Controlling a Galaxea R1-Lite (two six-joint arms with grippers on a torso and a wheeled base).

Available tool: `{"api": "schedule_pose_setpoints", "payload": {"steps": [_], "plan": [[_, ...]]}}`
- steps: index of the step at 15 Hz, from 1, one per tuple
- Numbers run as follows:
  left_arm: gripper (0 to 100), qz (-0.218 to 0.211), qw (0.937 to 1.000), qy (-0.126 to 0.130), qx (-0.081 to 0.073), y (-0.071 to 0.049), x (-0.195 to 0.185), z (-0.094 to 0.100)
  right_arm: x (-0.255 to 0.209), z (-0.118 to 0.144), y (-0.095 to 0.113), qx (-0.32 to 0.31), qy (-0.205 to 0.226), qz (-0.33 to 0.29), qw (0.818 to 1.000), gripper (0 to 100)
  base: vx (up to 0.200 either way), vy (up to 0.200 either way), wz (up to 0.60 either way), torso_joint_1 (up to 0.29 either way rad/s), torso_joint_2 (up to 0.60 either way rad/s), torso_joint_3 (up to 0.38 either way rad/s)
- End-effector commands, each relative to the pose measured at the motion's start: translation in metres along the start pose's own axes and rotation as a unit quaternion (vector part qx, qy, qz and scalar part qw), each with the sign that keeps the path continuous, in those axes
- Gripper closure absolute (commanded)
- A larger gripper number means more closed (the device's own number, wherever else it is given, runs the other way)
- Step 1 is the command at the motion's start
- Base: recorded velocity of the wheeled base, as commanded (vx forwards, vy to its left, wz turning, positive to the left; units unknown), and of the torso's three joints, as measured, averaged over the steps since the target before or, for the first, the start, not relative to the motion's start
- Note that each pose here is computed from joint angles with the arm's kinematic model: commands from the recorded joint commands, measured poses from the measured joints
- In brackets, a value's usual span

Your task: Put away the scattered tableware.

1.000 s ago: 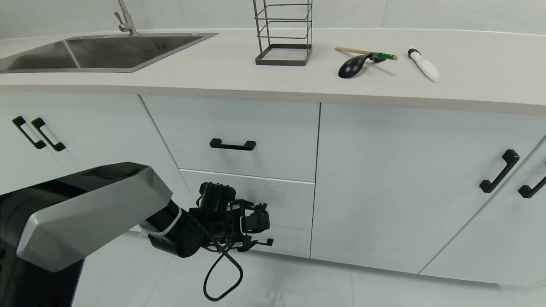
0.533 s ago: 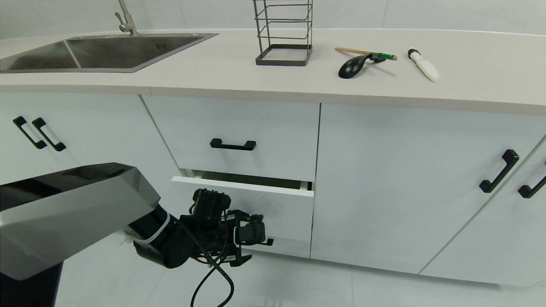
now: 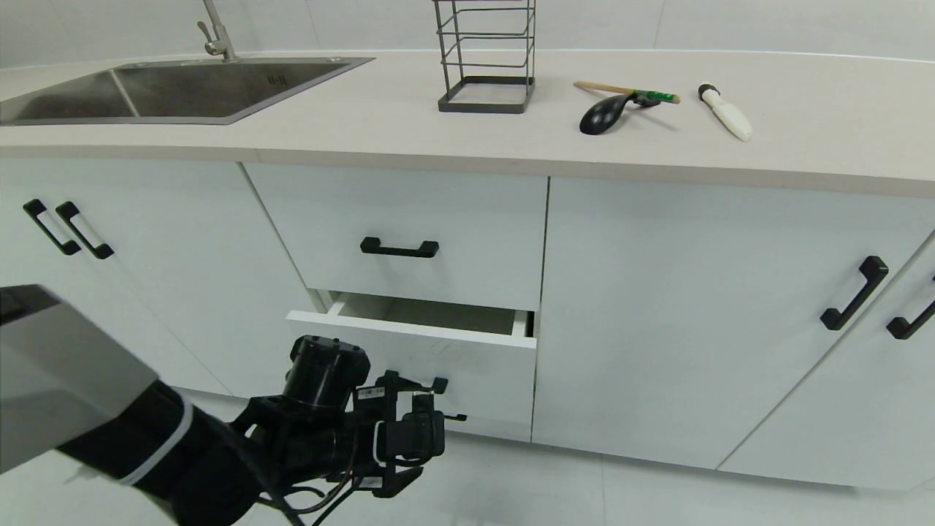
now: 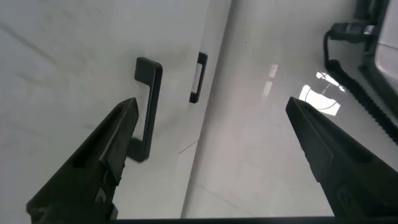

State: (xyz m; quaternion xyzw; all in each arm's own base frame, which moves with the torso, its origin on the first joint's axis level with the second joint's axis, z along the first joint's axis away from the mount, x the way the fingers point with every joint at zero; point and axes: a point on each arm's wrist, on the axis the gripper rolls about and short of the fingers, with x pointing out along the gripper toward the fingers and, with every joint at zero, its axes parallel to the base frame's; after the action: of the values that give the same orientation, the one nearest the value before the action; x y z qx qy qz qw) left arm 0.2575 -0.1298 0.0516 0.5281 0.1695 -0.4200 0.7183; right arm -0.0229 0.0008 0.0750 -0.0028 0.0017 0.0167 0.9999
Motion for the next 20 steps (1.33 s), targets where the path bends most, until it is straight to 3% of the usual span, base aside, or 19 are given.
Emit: {"api": "schedule_pose_setpoints", "payload": {"steps": [1, 2, 3, 5, 6, 8, 10, 12, 16, 20], "plan": [[0, 0.051, 0.9983, -0.028, 0.003, -0.009, -0.059, 0.015, 0.000, 0.000, 0.000, 0.000, 0.001, 0.001, 1.000, 100, 0.000, 0.000, 0.00, 0.000, 0.00, 0.000], [0, 0.090, 0.9951, -0.041, 0.001, -0.006, -0.085, 0.020, 0.000, 0.000, 0.000, 0.000, 0.001, 0.001, 1.000, 100, 0.000, 0.000, 0.00, 0.000, 0.00, 0.000], [0, 0.102, 0.9937, -0.046, 0.000, -0.003, -0.096, 0.022, 0.000, 0.000, 0.000, 0.000, 0.001, 0.000, 1.000, 100, 0.000, 0.000, 0.00, 0.000, 0.00, 0.000], [0, 0.094, 0.9948, -0.039, -0.002, 0.002, -0.098, 0.025, 0.000, 0.000, 0.000, 0.000, 0.001, 0.000, 1.000, 100, 0.000, 0.000, 0.00, 0.000, 0.00, 0.000], [0, 0.087, 0.9959, -0.024, -0.003, 0.013, -0.091, 0.029, 0.000, 0.000, 0.000, 0.000, 0.001, 0.000, 1.000, 100, 0.000, 0.000, 0.00, 0.000, 0.00, 0.000], [0, 0.081, 0.9965, -0.019, -0.004, 0.035, -0.066, 0.037, 0.000, 0.000, 0.000, 0.000, 0.001, 0.001, 1.000, 100, 0.000, 0.000, 0.00, 0.000, 0.00, 0.000], [0, 0.066, 0.9977, -0.013, -0.007, 0.046, -0.033, 0.039, 0.000, 0.000, 0.000, 0.000, 0.001, 0.000, 1.000, 100, 0.000, 0.000, 0.00, 0.000, 0.00, 0.000], [0, 0.062, 0.9979, 0.005, -0.019, 0.057, -0.008, 0.028, 0.000, 0.000, 0.000, 0.000, 0.001, 0.000, 1.000, 100, 0.000, 0.000, 0.00, 0.000, 0.00, 0.000], [0, 0.086, 0.9958, 0.008, -0.030, 0.071, 0.011, 0.017, 0.000, 0.000, 0.000, 0.000, 0.001, 0.000, 1.000, 100, 0.000, 0.000, 0.00, 0.000, 0.00, 0.000], [0, 0.092, 0.9951, 0.011, -0.035, 0.072, 0.017, 0.012, 0.000, 0.000, 0.000, 0.000, 0.001, 0.000, 1.000, 100, 0.000, 0.000, 0.00, 0.000, 0.00, 0.000]]}}
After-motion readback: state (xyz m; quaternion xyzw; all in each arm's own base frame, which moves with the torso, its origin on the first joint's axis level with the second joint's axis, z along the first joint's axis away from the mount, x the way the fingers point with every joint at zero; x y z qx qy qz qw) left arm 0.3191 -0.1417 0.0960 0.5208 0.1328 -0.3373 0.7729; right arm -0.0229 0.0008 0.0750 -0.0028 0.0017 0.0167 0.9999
